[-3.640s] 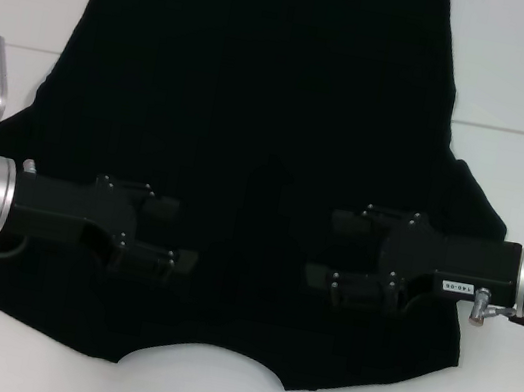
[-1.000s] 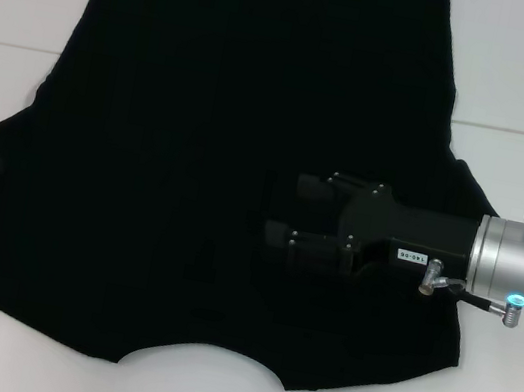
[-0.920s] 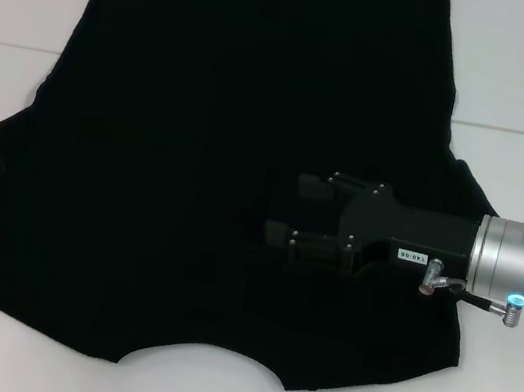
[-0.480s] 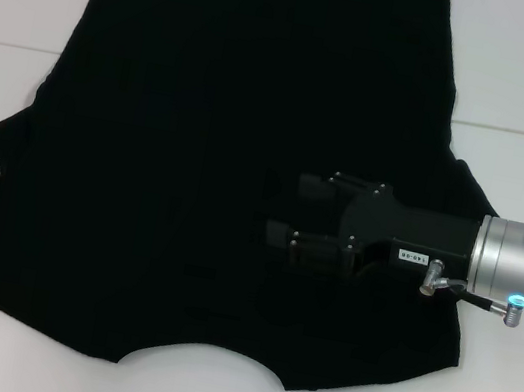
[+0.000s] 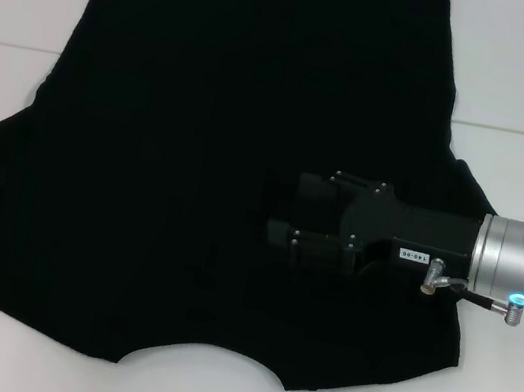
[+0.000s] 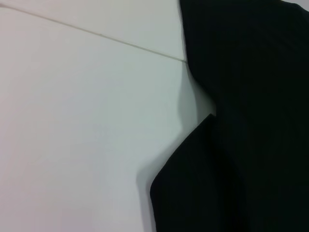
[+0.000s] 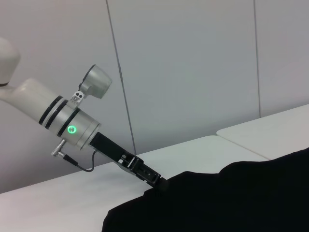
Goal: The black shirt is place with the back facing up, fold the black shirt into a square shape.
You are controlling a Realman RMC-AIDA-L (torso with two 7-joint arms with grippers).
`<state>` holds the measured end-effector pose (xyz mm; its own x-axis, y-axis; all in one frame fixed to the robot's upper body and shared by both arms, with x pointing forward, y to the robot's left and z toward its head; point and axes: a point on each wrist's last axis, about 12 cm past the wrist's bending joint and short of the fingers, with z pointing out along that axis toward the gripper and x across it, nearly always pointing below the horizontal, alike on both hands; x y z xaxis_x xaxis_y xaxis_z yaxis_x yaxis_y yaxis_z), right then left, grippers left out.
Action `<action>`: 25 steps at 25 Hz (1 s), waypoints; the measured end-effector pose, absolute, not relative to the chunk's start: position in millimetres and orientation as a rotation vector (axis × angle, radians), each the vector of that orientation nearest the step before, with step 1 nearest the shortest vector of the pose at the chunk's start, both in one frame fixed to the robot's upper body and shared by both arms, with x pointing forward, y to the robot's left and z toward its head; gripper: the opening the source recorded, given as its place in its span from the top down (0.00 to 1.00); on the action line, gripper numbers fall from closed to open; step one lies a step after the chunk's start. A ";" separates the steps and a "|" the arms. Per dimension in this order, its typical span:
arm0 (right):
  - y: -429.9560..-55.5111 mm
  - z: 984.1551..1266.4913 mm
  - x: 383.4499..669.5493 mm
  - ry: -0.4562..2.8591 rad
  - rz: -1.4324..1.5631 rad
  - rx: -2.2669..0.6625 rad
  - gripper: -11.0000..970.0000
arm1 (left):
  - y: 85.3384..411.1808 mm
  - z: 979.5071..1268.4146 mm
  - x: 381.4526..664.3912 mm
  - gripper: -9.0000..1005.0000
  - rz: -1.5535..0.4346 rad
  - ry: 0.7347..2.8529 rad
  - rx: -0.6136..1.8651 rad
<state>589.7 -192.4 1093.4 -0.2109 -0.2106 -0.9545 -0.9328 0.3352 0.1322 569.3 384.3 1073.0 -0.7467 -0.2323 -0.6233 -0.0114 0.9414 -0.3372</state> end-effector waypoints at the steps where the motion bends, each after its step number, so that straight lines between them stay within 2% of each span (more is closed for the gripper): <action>1: -192.4 1093.4 589.7 1.655 0.959 -1.044 0.09 | 384.4 1073.3 569.7 0.16 -0.406 2.387 -0.169; 25: -193.5 1094.1 590.3 1.653 0.955 -1.036 0.09 | 379.9 1073.6 574.8 0.18 -0.354 2.395 -0.086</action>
<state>590.3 -193.5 1094.1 -0.2096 -0.2058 -0.9559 -0.9308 0.3415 0.1306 574.8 379.9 1073.6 -0.7505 -0.1578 -0.6418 0.0347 0.9603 -0.2767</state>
